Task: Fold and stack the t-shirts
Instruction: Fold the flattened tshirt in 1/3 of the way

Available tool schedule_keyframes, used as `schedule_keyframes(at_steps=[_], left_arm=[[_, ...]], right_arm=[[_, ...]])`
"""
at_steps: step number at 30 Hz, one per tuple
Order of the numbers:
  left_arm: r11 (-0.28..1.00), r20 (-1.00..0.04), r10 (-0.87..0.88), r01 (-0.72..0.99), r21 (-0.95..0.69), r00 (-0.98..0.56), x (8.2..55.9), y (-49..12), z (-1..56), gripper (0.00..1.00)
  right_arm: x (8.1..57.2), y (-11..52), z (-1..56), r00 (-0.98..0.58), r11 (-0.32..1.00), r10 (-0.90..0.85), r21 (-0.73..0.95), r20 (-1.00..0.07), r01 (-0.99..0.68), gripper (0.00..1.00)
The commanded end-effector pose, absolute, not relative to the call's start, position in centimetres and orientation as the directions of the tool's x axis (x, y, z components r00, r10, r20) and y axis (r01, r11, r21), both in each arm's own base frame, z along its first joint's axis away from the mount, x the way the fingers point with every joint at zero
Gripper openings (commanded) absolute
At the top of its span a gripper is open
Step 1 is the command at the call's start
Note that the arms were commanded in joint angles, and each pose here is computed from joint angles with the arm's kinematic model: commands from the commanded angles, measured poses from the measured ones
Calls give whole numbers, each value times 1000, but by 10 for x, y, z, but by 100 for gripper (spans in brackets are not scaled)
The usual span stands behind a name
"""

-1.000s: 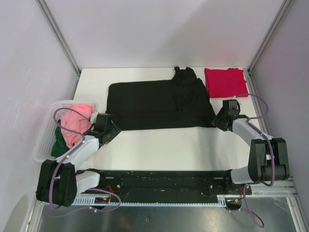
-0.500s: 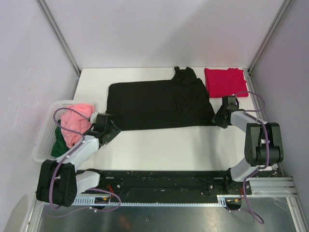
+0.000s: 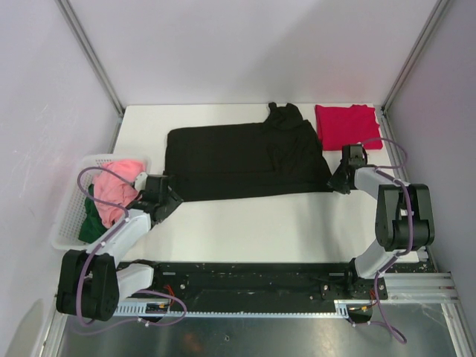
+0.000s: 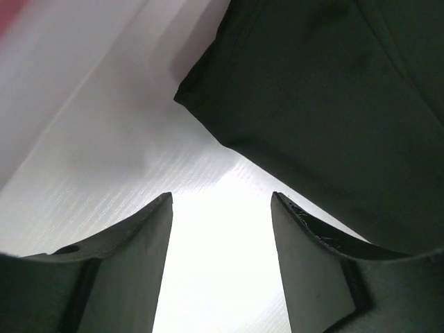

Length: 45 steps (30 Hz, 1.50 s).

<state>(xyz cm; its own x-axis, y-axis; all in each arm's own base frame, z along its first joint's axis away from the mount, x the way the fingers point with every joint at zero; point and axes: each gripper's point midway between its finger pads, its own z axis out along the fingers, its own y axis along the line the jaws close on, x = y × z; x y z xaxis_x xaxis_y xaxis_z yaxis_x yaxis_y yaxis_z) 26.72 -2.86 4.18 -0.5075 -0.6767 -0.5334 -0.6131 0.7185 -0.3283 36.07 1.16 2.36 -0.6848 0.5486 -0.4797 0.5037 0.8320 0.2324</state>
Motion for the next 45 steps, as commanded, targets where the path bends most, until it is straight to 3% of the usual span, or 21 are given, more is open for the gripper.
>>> schedule_keyframes(at_steps=[1, 6, 12, 23, 40, 45], left_arm=[[690, -577, -678, -665, -285, -456, 272, -9, 44, 64], [677, -586, -677, -690, -257, -446, 281, -3, 43, 64], [673, -600, -671, -698, -245, -436, 293, 0, 49, 60], [689, -564, -673, -683, -244, -478, 288, -9, 39, 49], [699, -502, -676, -685, -205, -540, 270, -24, 12, 46], [694, -487, -677, -698, -175, -551, 273, -25, 4, 37]], right_arm=[[376, 7, 31, -665, 833, 544, 230, -512, 504, 24], [372, -6, 34, -655, 822, 553, 210, -515, 529, 12], [362, -25, 36, -645, 801, 573, 180, -506, 571, 6], [352, -35, 42, -634, 784, 590, 167, -500, 598, 5], [352, -28, 47, -630, 780, 607, 213, -484, 588, 4], [349, -27, 45, -635, 773, 619, 220, -462, 595, 3]])
